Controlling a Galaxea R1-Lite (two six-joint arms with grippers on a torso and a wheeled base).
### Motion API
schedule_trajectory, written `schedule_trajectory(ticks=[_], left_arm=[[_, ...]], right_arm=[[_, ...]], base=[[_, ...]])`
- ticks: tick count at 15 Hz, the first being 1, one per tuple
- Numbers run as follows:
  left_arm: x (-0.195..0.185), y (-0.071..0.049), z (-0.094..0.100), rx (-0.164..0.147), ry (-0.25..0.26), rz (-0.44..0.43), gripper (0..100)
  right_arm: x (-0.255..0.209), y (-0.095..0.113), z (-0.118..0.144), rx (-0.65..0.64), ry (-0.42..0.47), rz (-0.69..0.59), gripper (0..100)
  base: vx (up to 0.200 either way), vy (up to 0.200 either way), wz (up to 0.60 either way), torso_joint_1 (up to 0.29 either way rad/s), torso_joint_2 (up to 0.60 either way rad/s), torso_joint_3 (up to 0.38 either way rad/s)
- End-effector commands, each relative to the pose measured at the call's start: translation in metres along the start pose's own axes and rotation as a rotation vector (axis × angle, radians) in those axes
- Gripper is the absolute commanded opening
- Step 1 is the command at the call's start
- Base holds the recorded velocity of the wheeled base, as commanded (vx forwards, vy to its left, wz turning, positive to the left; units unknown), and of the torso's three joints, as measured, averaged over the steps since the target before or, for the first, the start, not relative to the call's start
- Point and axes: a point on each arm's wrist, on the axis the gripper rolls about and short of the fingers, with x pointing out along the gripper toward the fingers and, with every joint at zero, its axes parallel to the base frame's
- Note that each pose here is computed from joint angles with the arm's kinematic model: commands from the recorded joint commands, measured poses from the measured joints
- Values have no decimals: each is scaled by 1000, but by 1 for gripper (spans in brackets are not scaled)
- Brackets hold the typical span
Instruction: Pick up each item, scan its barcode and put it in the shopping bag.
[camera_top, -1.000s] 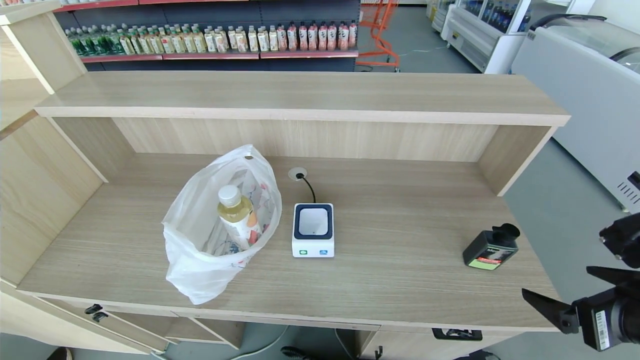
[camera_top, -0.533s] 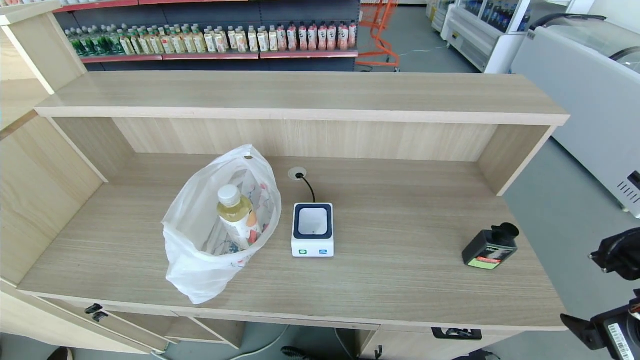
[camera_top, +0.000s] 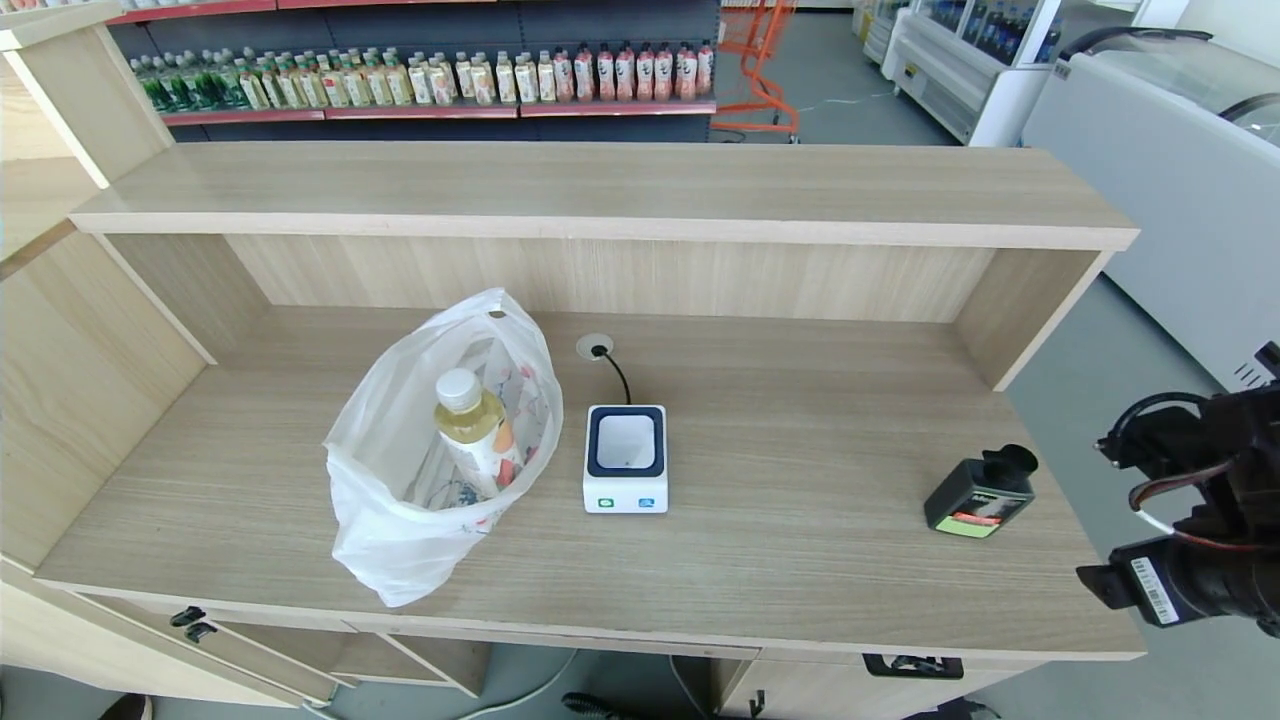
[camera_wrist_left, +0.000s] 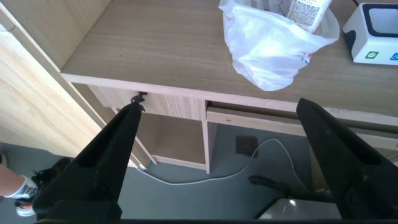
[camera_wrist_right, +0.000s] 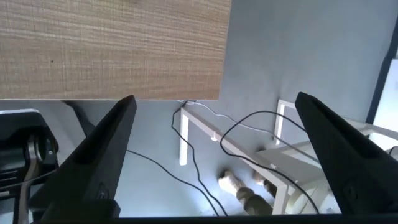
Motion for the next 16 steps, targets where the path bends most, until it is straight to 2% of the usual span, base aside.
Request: schedule_trajectory(ticks=[1,9,14,16], left_arm=[[0,0,0,0,0,1,100],[0,0,0,0,0,2,100],[0,0,0,0,0,1,100],[0,0,0,0,0,2,100]], right_arm=[[32,12,7,-14,45,-1,100],[85,38,35,-133,-29,102,100],[98,45,46,-127,-73,152,100],[99,46,48,-162,-100,173,100]], base=[[0,0,0,0,0,0],[0,0,0,0,0,0],[0,0,0,0,0,0],[0,0,0,0,0,0]])
